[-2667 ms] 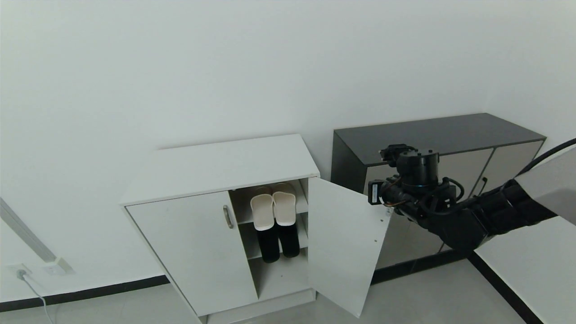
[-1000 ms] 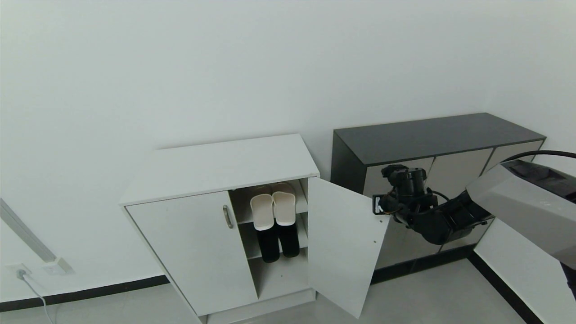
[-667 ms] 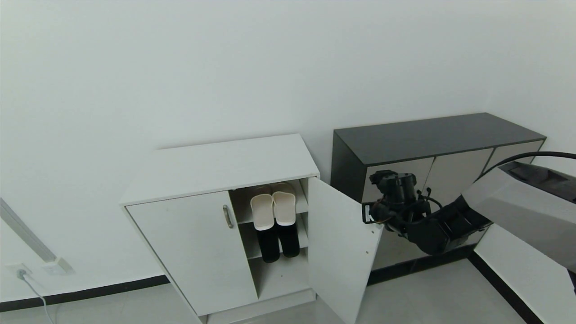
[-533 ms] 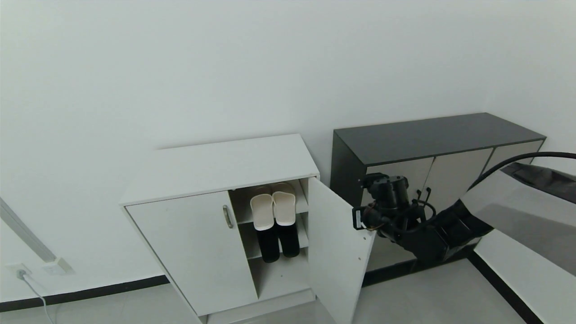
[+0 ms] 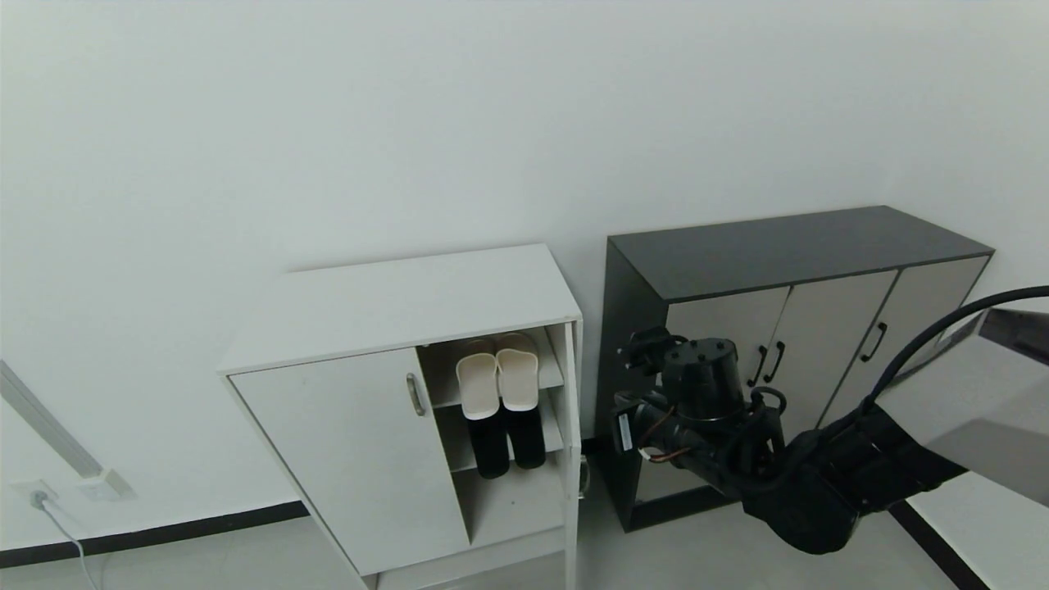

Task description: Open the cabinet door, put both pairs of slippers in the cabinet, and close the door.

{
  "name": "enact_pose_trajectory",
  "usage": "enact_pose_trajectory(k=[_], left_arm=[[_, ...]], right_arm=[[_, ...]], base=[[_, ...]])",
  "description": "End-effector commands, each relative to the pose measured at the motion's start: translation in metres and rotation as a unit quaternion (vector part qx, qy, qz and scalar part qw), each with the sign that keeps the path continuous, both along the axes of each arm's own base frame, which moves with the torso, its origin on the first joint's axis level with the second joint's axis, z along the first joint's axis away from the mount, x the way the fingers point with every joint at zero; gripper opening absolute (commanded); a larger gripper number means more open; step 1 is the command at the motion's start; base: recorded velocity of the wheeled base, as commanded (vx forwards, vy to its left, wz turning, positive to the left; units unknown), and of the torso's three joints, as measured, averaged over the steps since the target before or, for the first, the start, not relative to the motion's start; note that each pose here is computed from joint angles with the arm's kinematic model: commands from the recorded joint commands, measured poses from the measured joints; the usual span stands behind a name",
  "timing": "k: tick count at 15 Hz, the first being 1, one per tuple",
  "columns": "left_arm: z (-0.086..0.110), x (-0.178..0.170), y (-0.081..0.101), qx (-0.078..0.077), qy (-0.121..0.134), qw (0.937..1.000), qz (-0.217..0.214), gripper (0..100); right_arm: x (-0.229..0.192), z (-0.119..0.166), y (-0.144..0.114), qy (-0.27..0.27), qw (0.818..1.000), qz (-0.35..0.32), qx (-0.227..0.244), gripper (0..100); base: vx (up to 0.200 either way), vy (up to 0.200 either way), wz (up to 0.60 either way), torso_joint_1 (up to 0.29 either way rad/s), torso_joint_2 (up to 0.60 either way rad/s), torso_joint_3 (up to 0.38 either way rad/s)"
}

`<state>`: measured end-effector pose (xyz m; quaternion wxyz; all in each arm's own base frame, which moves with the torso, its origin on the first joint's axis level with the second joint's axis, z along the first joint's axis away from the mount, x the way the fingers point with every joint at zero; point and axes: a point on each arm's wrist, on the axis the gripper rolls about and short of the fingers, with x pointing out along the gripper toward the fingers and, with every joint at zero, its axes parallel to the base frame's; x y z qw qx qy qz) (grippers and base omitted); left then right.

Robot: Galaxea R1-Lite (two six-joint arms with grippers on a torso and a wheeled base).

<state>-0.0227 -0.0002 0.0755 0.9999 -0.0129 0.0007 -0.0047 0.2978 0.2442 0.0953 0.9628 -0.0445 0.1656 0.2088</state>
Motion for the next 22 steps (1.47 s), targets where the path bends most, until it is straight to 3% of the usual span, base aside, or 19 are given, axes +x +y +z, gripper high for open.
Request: enact_pose_trajectory(k=[1,4,11,17,22], left_arm=[[0.000,0.000,0.000,0.000,0.000,1.0000,-0.001,0],[0.000,0.000,0.000,0.000,0.000,1.0000,0.000,0],[0.000,0.000,0.000,0.000,0.000,1.0000,0.000,0],[0.000,0.000,0.000,0.000,0.000,1.0000,0.000,0],[0.000,0.000,0.000,0.001,0.000,1.0000,-0.001,0]], right_arm=[[-0.005,-0.002,-0.002,0.004,1.000,0.006,-0.005,0],[-0.004,-0.005,0.000,0.004,1.000,0.007,-0.008,0],[-0.008,-0.004,0.005,-0.002,1.000,0.016,-0.002,0],[-0.008,-0.006,0.004,-0.018,1.000,0.015,-0.002,0],[-0.041,-0.013,-0.026,0.007,1.000,0.018,-0.025,0]], base=[[0.000,0.000,0.00,0.000,0.00,0.000],[0.000,0.000,0.00,0.000,0.00,0.000],[0.000,0.000,0.60,0.004,0.00,0.003],[0.000,0.000,0.00,0.000,0.00,0.000],[0.000,0.000,0.00,0.000,0.00,0.000]])
